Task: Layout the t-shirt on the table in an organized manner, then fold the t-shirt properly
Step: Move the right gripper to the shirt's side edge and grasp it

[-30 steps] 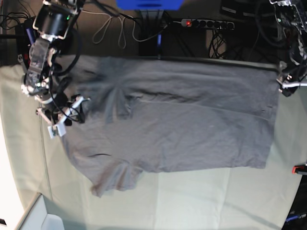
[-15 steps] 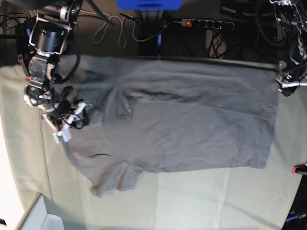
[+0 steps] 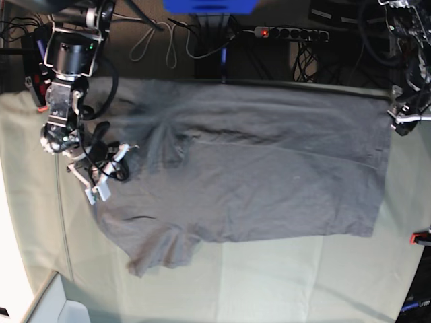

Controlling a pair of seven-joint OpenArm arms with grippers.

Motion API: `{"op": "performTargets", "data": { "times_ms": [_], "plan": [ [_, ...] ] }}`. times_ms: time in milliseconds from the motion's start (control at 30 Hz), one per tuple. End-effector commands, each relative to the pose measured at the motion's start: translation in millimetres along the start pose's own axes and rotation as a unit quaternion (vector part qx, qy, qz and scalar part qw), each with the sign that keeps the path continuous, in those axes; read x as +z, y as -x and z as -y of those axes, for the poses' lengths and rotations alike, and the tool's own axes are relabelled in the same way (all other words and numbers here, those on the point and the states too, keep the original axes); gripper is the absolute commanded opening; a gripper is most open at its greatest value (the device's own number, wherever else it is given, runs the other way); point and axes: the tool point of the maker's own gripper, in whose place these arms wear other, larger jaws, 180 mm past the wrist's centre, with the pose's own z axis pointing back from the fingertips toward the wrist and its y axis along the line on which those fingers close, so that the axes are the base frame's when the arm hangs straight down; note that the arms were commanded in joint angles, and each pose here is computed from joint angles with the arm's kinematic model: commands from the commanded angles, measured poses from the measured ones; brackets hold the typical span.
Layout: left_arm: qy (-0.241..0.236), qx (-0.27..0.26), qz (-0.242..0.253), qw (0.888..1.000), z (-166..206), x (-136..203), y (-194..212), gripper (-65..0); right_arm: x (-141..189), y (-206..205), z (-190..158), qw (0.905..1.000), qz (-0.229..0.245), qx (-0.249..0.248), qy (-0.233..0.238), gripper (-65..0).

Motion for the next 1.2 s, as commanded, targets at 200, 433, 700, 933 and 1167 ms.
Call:
{"op": "performTargets", "data": {
  "times_ms": [200, 433, 700, 933, 1167],
  "plan": [
    [0.009, -0.004, 0.03, 0.999, 7.7, -0.7, -23.1, -33.0, -0.1, -51.6, 6.1, 0.9983, 0.053, 0.022, 0.003, -65.0],
    [0.009, -0.005, 0.032, 0.999, 7.8, -0.9, -25.0, -33.0, -0.9, -82.0, 11.0, 0.9965, 0.078, 0.029, 0.007, -65.0],
    [0.019, 0.001, 0.045, 0.999, 18.1, -4.8, -35.1, -33.0, -1.3, -86.1, 11.4, 0.9963, 0.08, 0.031, 0.007, -65.0],
    [0.036, 0.037, 0.051, 0.997, 41.5, -29.8, -48.4, -32.9, -1.7, -81.8, 10.3, 0.9966, 0.076, 0.03, 0.006, -65.0],
    [0.058, 0.057, 0.01, 0.997, 77.4, -67.1, -33.1, -32.9, -1.8, -70.9, 9.2, 0.9974, 0.066, 0.028, 0.005, -65.0]
  ]
}}
